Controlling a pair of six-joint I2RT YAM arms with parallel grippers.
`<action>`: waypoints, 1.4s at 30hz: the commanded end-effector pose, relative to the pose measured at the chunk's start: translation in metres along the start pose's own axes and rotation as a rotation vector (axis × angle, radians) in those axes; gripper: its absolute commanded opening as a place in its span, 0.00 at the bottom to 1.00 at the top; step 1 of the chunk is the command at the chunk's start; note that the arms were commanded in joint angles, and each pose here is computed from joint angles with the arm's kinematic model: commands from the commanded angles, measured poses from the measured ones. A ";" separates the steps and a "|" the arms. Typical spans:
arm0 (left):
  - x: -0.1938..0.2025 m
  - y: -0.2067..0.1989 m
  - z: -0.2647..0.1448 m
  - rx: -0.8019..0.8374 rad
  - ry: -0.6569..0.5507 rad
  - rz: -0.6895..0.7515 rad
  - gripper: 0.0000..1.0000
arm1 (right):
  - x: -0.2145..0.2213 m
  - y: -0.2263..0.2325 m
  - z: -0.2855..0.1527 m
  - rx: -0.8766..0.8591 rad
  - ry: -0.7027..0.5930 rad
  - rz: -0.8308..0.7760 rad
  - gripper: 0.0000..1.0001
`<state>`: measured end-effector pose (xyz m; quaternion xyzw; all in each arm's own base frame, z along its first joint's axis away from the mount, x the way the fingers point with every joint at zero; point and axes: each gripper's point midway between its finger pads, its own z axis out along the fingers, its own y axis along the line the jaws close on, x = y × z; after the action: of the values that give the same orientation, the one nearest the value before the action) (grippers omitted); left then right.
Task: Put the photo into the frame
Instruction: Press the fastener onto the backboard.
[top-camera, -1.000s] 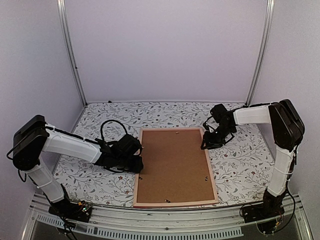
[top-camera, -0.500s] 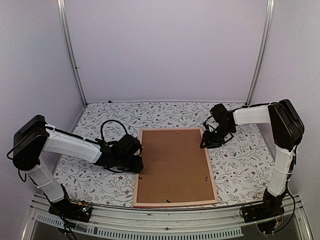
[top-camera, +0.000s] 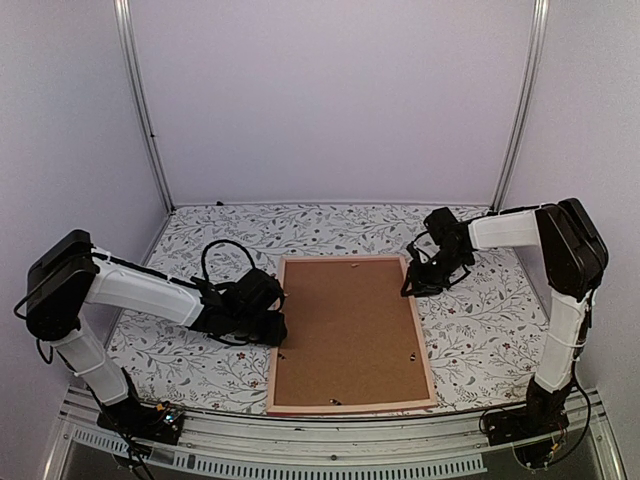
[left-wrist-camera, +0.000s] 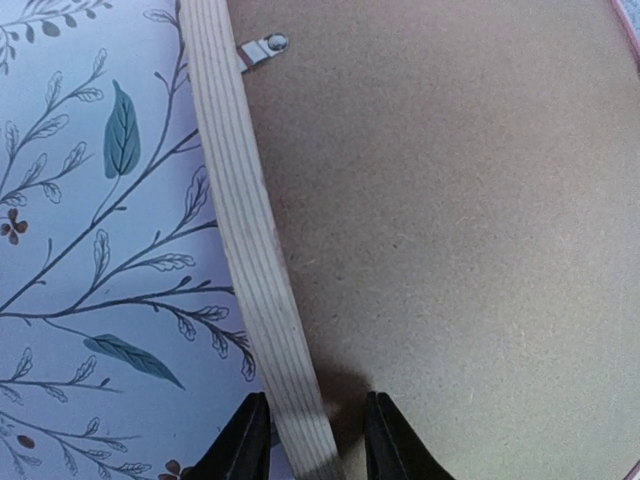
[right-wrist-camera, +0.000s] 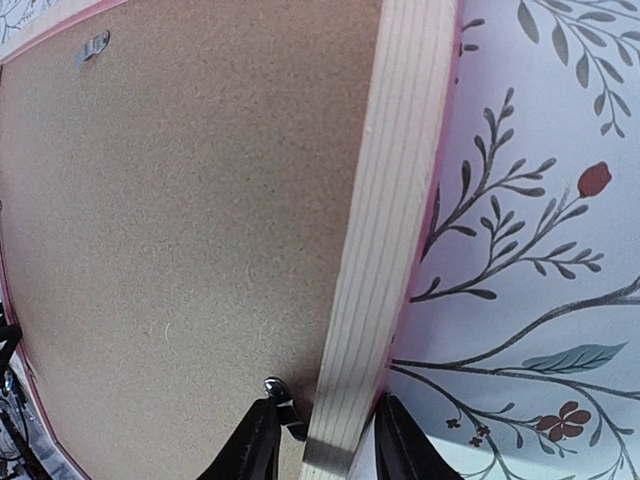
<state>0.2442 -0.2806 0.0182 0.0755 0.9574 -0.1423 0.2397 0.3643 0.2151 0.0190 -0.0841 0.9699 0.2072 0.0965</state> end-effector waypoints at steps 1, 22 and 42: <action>0.002 -0.009 0.003 0.024 0.001 0.023 0.35 | 0.012 -0.017 0.017 0.001 0.041 -0.004 0.32; 0.008 -0.003 0.007 0.004 0.016 0.027 0.35 | 0.004 -0.011 0.023 -0.116 0.034 -0.093 0.40; 0.009 -0.004 0.009 0.009 0.021 0.030 0.35 | -0.013 -0.022 0.004 0.022 -0.032 -0.186 0.49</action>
<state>0.2462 -0.2817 0.0174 0.0743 0.9564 -0.1427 0.2439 0.3871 0.2109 0.0210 -0.1551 0.9504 0.2293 0.1420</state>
